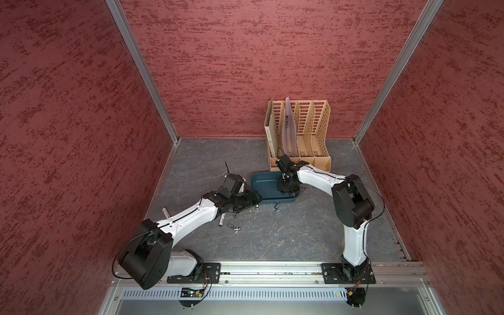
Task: Put the socket on the desktop into the storage box
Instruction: Place the socket head in the storage box.
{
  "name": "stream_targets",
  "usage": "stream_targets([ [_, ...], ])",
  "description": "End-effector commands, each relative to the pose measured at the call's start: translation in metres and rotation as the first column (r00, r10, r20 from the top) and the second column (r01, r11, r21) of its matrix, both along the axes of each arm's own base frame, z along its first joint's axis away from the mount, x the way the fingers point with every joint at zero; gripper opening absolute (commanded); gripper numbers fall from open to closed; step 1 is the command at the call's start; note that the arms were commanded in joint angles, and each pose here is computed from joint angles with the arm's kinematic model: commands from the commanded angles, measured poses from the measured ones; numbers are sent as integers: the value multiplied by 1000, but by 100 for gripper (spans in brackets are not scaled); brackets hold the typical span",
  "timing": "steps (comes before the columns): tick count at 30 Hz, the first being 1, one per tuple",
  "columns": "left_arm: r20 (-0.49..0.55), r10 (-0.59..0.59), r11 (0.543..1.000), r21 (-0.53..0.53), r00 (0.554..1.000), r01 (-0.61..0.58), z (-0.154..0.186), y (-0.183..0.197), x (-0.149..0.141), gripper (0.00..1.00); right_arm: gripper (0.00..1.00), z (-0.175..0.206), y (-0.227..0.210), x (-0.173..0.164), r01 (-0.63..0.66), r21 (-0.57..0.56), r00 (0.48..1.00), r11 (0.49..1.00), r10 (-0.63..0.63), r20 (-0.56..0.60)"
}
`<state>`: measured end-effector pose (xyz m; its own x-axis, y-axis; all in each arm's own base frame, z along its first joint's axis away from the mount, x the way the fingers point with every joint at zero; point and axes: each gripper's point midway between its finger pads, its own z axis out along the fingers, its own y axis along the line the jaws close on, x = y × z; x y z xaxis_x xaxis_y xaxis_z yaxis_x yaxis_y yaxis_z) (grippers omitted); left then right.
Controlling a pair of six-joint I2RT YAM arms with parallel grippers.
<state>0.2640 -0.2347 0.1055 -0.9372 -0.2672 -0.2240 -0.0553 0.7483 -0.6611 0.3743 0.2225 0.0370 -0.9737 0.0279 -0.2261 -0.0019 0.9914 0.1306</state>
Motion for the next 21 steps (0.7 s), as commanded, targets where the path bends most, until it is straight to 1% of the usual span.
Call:
stream_targets([
  [1,21,3,1000,4,1000,-3,0,1,4,84,32,10,-4,10,24,-17,999,1000,-23,39],
  [9,16,13,1000,19,1000,-13,0,7,0,84,33,28,-5,10,20,-3,997,1000,-20,70],
  [21,4,42,997,61,999,-42,2,22,-7,84,34,59,-1,5,7,48,993,999,-12,120],
])
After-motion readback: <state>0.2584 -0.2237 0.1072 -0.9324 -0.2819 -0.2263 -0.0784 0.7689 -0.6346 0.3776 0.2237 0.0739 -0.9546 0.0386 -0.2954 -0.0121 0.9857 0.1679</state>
